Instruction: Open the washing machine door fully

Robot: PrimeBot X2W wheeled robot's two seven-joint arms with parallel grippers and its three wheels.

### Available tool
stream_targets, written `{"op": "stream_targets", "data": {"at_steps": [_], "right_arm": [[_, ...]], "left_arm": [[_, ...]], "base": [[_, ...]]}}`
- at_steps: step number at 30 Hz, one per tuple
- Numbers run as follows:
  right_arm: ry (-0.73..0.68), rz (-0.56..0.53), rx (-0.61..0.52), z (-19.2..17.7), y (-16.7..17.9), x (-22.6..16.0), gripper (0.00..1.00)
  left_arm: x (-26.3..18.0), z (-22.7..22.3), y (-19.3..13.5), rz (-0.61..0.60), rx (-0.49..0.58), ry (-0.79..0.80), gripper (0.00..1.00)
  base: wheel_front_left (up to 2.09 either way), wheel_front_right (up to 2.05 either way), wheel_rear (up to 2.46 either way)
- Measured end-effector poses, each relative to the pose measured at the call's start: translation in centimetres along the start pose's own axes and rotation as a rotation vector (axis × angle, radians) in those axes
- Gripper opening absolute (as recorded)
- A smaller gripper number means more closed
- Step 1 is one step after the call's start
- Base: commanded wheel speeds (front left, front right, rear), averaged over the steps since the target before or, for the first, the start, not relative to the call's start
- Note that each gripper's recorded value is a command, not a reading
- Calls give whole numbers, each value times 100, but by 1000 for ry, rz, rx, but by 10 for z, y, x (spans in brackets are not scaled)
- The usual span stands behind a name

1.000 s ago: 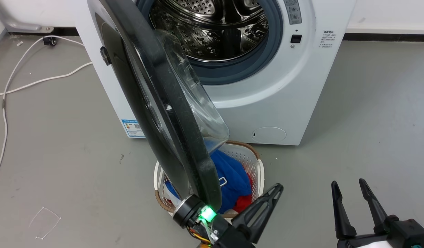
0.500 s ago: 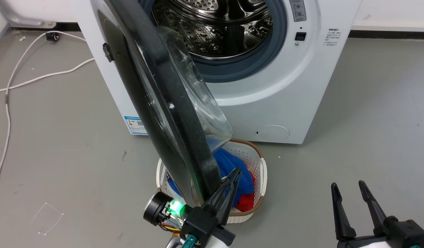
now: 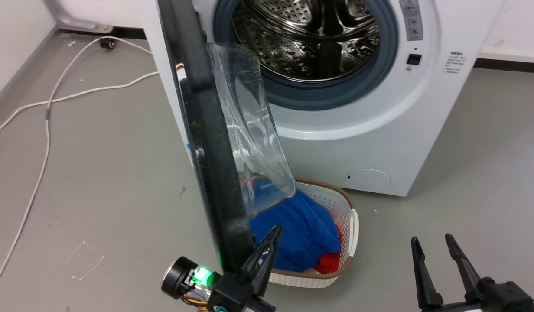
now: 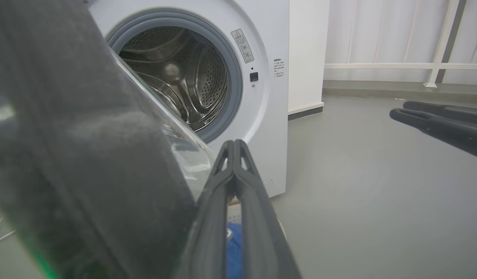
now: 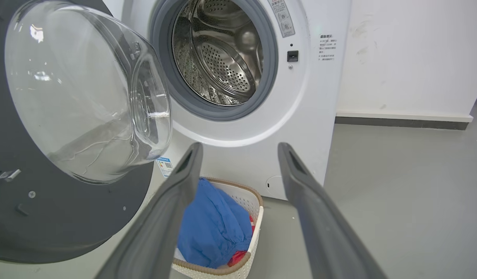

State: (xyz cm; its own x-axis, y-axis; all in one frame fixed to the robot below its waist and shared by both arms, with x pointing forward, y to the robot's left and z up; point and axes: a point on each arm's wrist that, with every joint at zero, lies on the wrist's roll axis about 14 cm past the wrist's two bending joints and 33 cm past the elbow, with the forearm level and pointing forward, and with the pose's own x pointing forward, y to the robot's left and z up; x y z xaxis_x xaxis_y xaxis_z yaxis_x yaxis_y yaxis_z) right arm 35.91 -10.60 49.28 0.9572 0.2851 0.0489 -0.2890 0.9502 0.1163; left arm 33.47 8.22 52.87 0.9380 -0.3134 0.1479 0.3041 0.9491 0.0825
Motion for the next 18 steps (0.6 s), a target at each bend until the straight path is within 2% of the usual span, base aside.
{"op": "stream_targets", "data": {"at_steps": [10, 18], "right_arm": [[32, 96, 24, -10, 29, 10, 100], [45, 149, 19, -16, 43, 23, 100]], "left_arm": [[-25, -1, 37, 148, 25, 18, 0], [-55, -9, 83, 328, 47, 62, 0]], "base": [[0, 0, 0], [0, 0, 0]]}}
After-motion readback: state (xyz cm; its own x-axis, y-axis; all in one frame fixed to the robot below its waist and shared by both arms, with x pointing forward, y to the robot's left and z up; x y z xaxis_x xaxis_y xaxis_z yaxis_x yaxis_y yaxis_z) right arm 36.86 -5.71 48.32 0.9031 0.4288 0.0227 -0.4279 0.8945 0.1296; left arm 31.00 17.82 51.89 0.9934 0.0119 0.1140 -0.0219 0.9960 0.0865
